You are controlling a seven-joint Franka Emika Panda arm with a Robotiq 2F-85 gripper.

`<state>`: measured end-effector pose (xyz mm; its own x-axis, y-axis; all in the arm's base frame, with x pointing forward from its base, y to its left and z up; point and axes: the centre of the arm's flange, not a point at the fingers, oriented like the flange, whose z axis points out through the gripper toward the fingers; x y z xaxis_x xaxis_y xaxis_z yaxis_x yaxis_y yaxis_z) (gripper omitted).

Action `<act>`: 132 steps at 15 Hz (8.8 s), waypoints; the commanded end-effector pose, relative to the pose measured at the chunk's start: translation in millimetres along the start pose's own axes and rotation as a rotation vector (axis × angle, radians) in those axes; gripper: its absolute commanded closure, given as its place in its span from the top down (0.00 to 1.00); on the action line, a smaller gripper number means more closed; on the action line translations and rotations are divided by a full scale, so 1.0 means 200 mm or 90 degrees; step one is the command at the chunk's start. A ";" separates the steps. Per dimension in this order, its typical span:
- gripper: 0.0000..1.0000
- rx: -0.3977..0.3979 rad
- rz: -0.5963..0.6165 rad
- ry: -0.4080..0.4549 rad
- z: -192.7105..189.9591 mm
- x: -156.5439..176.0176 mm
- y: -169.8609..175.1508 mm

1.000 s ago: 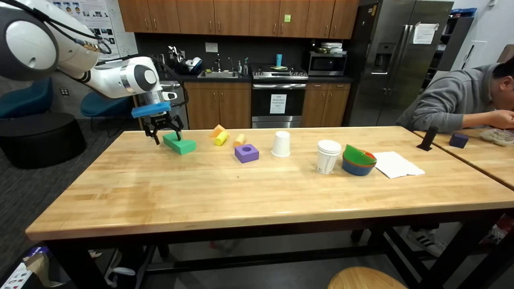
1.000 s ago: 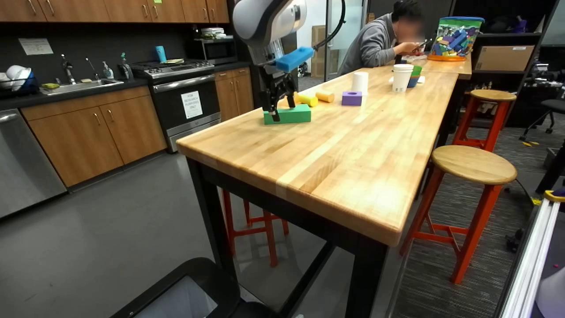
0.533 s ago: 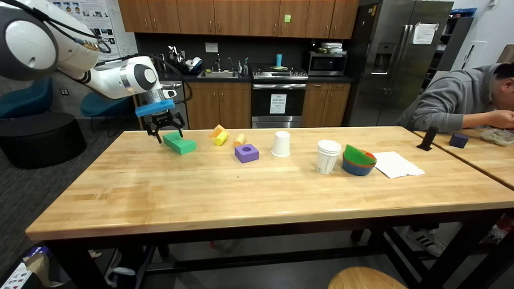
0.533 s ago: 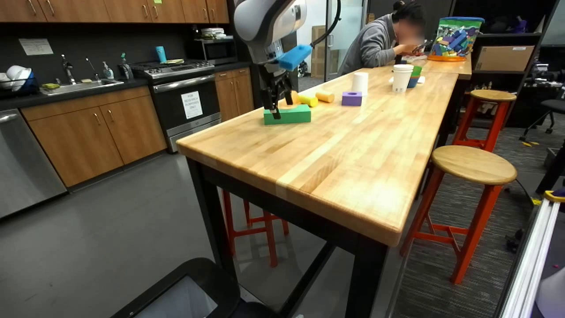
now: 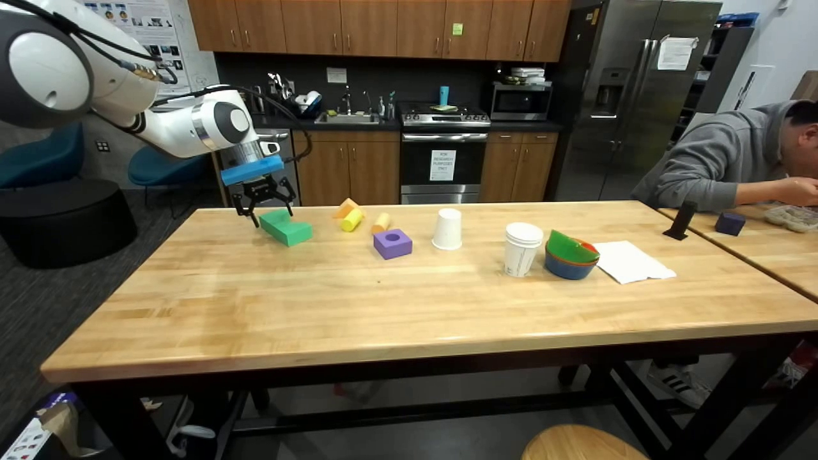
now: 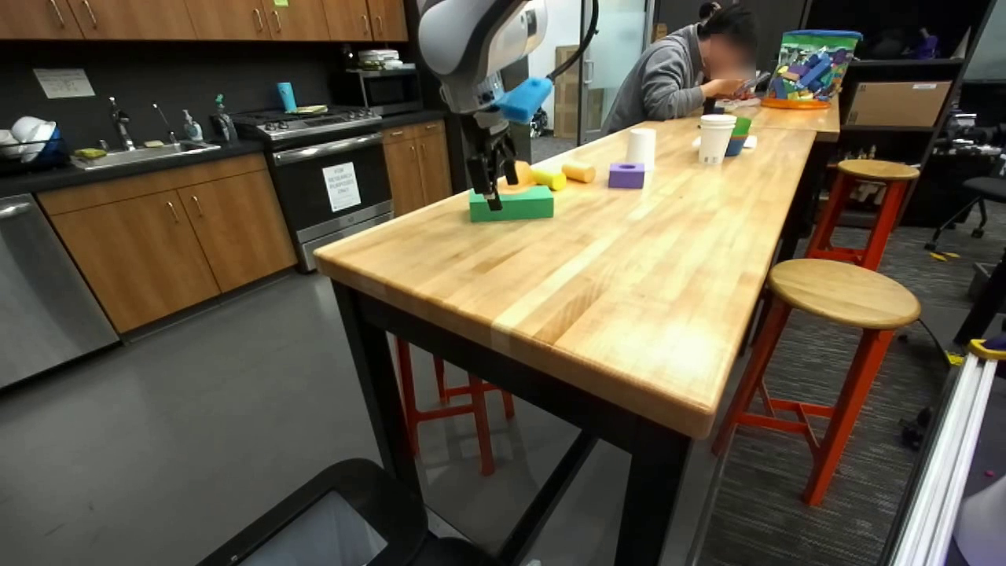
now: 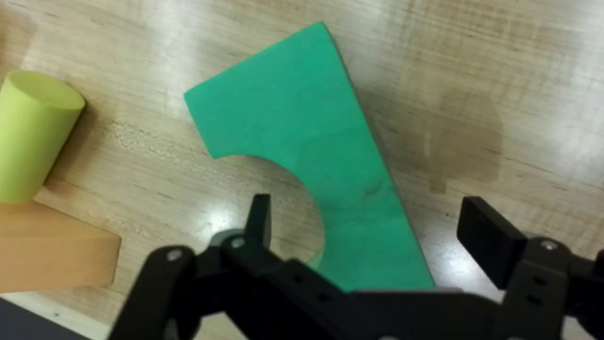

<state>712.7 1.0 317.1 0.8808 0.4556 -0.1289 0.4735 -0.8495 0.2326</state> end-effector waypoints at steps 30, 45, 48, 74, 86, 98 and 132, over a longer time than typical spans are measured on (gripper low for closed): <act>1.00 0.008 -0.032 0.004 0.12 -0.01 0.02; 1.00 -0.004 -0.024 0.017 0.08 -0.01 0.01; 1.00 -0.006 -0.022 0.023 0.07 -0.02 0.01; 1.00 -0.003 -0.021 0.023 0.10 0.03 0.01; 1.00 -0.003 -0.021 0.023 0.10 0.03 0.01; 0.74 -0.005 -0.018 0.020 0.10 0.03 0.01; 0.24 0.041 0.045 0.089 -0.35 -0.02 -0.04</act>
<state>718.7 18.9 360.9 0.9045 0.4264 0.0105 0.4146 -0.8846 0.2135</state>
